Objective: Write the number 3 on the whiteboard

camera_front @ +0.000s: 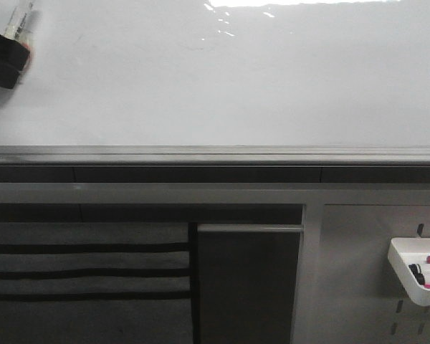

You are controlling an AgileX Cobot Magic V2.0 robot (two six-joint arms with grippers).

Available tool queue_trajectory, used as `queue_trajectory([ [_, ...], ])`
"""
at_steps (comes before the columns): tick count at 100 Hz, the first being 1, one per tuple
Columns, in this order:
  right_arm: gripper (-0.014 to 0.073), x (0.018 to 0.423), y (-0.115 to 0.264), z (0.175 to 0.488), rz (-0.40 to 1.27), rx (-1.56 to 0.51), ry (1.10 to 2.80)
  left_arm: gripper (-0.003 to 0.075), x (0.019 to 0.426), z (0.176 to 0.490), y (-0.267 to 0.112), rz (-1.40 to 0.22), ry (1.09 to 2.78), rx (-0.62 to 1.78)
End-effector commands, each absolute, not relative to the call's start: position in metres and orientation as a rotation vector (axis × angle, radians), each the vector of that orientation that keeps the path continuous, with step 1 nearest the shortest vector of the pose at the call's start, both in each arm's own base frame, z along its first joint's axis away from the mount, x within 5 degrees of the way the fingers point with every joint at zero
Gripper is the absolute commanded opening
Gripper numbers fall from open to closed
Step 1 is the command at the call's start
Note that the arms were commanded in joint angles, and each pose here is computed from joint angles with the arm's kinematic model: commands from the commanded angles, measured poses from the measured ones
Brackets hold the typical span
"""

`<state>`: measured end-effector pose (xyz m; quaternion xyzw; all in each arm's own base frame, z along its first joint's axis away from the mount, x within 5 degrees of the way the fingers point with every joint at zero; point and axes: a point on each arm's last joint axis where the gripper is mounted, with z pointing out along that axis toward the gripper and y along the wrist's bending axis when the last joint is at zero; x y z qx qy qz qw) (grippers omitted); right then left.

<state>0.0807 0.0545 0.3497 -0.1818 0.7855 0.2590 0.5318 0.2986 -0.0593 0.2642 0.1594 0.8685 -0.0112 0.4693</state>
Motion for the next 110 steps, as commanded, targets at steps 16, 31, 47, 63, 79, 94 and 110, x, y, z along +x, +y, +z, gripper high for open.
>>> queue_trajectory([
  [16, 0.0455, 0.14, 0.053, 0.373, 0.651, -0.468, 2.129, -0.0018, 0.267, 0.325, -0.056, -0.004, 2.124, 0.486],
  [31, 0.0454, 0.167, 0.052, 0.381, 0.659, -0.512, 2.203, -0.0018, 0.24, 0.351, -0.06, -0.071, 2.183, 0.662],
  [47, 0.0454, 0.175, 0.063, 0.389, 0.74, -0.668, 2.202, -0.0018, 0.212, 0.367, -0.075, -0.293, 2.146, 0.93],
  [63, 0.0454, 0.176, 0.087, 0.395, 0.789, -0.936, 2.071, -0.0018, 0.19, 0.372, -0.094, -0.567, 2.008, 1.247],
  [79, 0.0454, 0.174, 0.118, 0.392, 0.82, -1.168, 2.023, -0.0018, 0.173, 0.374, -0.111, -0.716, 1.909, 1.422],
  [94, 0.0454, 0.17, 0.149, 0.393, 0.793, -1.365, 1.935, -0.0018, 0.158, 0.373, -0.13, -0.766, 1.84, 1.564],
  [110, 0.0454, 0.163, 0.175, 0.406, 0.801, -1.471, 1.822, -0.0018, 0.143, 0.372, -0.147, -0.803, 1.767, 1.685],
])
